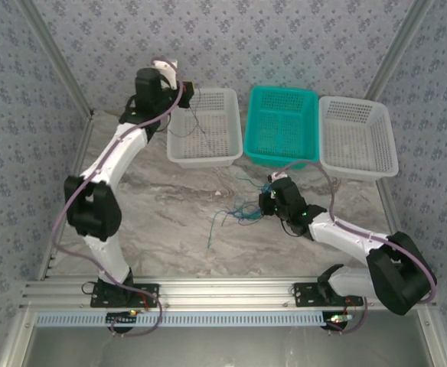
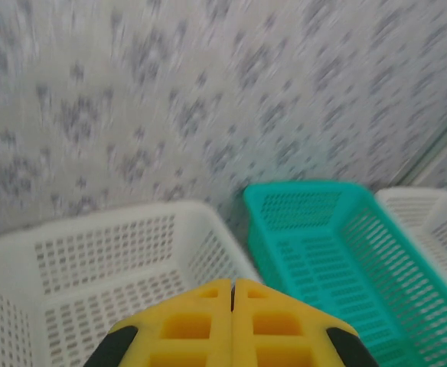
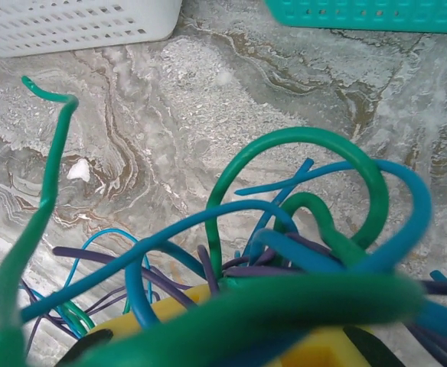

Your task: Untangle the cables

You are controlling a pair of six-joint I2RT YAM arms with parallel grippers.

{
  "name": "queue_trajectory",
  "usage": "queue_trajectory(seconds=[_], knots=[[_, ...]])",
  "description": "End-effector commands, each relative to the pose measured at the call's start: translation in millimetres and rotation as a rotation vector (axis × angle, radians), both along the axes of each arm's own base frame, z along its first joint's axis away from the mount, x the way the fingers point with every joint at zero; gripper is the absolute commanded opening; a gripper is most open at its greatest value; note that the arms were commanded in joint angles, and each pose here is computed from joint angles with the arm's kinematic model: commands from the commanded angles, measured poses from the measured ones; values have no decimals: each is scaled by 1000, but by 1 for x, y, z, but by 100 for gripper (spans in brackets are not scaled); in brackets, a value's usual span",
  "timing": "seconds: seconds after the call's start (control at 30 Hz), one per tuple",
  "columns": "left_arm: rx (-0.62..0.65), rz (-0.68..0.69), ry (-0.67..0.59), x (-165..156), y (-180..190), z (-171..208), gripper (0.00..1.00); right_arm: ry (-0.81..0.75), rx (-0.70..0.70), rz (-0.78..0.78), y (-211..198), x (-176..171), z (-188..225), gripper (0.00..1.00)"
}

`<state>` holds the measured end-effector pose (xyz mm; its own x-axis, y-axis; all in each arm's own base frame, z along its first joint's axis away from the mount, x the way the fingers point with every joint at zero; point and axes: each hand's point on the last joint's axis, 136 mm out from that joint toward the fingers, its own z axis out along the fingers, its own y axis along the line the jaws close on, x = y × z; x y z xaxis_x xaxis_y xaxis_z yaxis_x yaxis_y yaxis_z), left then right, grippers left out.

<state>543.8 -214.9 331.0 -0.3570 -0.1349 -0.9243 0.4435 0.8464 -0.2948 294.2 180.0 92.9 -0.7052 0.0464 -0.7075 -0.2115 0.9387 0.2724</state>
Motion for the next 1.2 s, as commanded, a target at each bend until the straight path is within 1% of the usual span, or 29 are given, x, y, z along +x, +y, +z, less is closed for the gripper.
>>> queue_trajectory(seconds=[0.0,0.07,0.1,0.13,0.17,0.23,0.33,0.4,0.47,0.53,0.6,0.67,0.73,0.83,0.97,1.07,1.17], knots=[[62,58,1,10,3,-8,21,5,-37,-18,-10,-7,-2,16],[92,90,5,7,6,-15,58,1,-34,-18,-11,-9,0,17],[96,104,-2,2,8,-13,71,0,-33,-16,-11,-10,1,17],[99,117,-12,-3,10,-9,79,-1,-31,-13,-10,-10,2,17],[102,132,-26,-11,14,0,84,-3,-28,-7,-9,-10,4,17],[104,141,-49,-28,18,16,86,-6,-20,14,-5,-10,9,17],[74,121,-106,-66,20,48,86,-10,-8,66,4,-10,17,17],[54,66,-154,-102,14,67,86,-31,12,141,16,-11,28,16],[40,-37,-200,-139,0,77,86,-64,50,250,33,-15,43,16],[37,-172,-233,-182,-19,75,86,-103,90,359,50,-20,59,16],[42,-274,-237,-216,-33,62,85,-135,112,421,61,-20,74,15],[44,-344,-236,-247,-42,45,84,-157,122,451,68,-17,86,15],[52,-391,-218,-270,-46,19,83,-176,133,472,74,-14,97,14],[54,-410,-179,-288,-44,-13,81,-204,170,521,85,-14,112,13],[60,-454,-141,-303,-45,-45,81,-224,213,568,96,-16,128,13],[67,-436,-115,-300,-44,-64,81,-226,238,581,101,-17,138,12],[106,-396,-74,-291,-41,-82,81,-238,266,621,107,-23,147,12]])
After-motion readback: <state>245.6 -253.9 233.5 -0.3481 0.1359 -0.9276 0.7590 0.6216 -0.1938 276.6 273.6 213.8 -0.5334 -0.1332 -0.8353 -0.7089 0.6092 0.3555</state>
